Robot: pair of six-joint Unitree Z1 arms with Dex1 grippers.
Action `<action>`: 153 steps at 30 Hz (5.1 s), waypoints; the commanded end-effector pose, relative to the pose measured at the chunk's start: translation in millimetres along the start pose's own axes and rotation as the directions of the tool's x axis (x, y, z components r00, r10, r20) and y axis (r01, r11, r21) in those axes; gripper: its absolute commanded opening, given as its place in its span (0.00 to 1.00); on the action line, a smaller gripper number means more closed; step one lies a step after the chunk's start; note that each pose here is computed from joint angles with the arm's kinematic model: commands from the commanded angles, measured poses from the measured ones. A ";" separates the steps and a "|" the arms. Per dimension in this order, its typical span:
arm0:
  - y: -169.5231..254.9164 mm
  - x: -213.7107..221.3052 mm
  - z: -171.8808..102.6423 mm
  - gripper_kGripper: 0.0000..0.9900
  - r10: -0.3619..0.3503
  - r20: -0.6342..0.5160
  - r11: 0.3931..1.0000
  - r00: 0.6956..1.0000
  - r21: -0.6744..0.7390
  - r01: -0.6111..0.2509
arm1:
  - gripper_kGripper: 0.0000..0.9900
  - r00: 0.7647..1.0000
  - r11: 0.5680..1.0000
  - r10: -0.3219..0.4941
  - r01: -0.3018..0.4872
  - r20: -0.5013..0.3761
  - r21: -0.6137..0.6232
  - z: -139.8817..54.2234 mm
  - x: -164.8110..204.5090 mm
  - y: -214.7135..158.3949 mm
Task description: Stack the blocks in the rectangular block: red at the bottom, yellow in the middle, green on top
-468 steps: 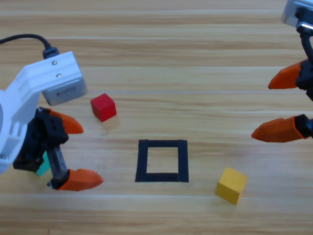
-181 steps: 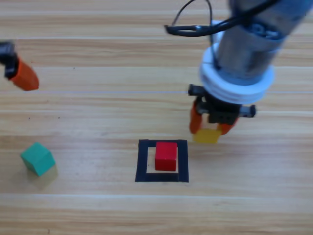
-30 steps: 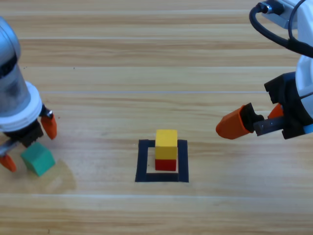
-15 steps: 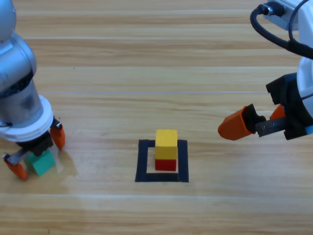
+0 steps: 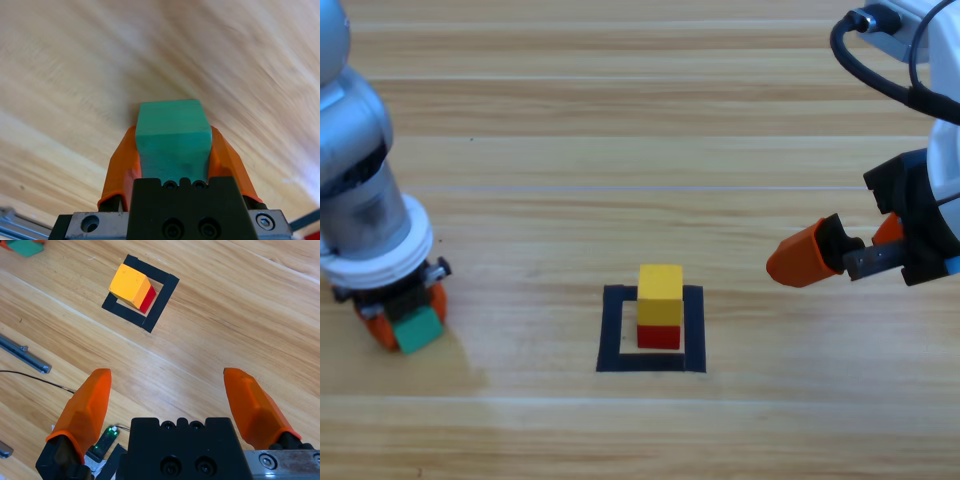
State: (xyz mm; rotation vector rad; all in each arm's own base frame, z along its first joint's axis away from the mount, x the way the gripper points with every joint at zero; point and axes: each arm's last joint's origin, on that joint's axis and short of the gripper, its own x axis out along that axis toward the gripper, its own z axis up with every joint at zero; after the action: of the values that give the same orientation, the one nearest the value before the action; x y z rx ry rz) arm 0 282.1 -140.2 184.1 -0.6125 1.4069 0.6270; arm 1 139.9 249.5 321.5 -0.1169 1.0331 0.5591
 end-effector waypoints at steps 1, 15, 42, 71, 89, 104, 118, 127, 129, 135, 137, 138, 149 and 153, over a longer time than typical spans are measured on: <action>-36.0 -15.7 32.9 0.01 -0.064 -0.042 0.940 0.997 0.332 0.074 | 1.00 0.995 0.997 -0.074 0.074 -0.063 -0.006 -3.3 24.5 -7.5; -103.7 -151.5 -45.3 0.00 -0.223 -0.041 0.441 0.974 0.887 0.139 | 0.99 0.995 0.997 -0.078 0.077 -0.069 -0.020 -3.7 26.1 -7.5; -136.0 -135.8 -145.8 0.00 -0.144 -0.026 0.610 0.989 0.785 0.110 | 1.00 0.994 0.997 -0.073 0.072 -0.079 -0.027 -4.0 26.1 -7.1; -162.7 -100.6 -170.4 0.00 -0.087 0.052 0.656 0.995 0.755 0.018 | 1.00 0.989 0.993 -0.115 0.112 -0.097 -0.042 -6.0 33.2 -8.6; -159.9 -98.7 -169.9 0.00 -0.071 0.041 0.658 0.997 0.753 0.016 | 1.00 0.988 0.992 -0.119 0.115 -0.102 -0.044 -6.4 34.2 -8.6; -153.9 -100.1 -169.4 0.00 -0.057 0.029 0.687 0.998 0.727 0.018 | 1.00 0.986 0.992 -0.122 0.117 -0.112 -0.048 -6.1 37.2 -7.7; -155.6 -96.3 -170.6 0.00 -0.051 0.032 0.702 0.998 0.712 0.013 | 1.00 0.985 0.991 -0.129 0.124 -0.118 -0.050 -7.3 39.4 -8.3; -158.3 -91.0 -171.5 0.00 -0.044 0.033 0.713 0.998 0.701 0.008 | 1.00 0.984 0.990 -0.138 0.132 -0.114 -0.055 -7.1 39.9 -8.6; -158.8 -89.6 -171.7 0.00 -0.041 0.034 0.714 0.999 0.700 0.006 | 1.00 0.984 0.990 -0.139 0.133 -0.113 -0.055 -7.1 39.9 -8.6; -159.9 -86.7 -172.1 0.00 -0.037 0.036 0.715 0.999 0.699 0.001 | 1.00 0.983 0.989 -0.144 0.138 -0.113 -0.057 -7.4 40.6 -9.0; -160.1 -86.0 -172.1 0.00 -0.035 0.036 0.715 0.999 0.699 0.000 | 1.00 0.983 0.989 -0.144 0.138 -0.116 -0.058 -7.5 41.1 -8.8; -160.5 -85.3 -172.3 0.00 -0.035 0.036 0.715 0.999 0.699 0.000 | 1.00 0.983 0.989 -0.141 0.136 -0.117 -0.054 -7.5 41.1 -8.7; -163.1 -77.8 -174.0 0.00 -0.025 0.038 0.716 0.999 0.698 -0.009 | 1.00 0.983 0.989 -0.141 0.136 -0.117 -0.054 -7.5 41.1 -8.7; -163.9 -75.8 -175.8 0.00 -0.024 0.038 0.714 0.999 0.700 -0.010 | 1.00 0.983 0.989 -0.141 0.136 -0.117 -0.054 -8.2 40.5 -9.2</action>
State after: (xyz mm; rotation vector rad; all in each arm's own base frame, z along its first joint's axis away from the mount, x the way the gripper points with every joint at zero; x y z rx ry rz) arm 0 278.3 -368.6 279.8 -0.0297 1.4236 0.0309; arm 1 145.1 254.6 307.2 -0.2032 1.0493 0.5198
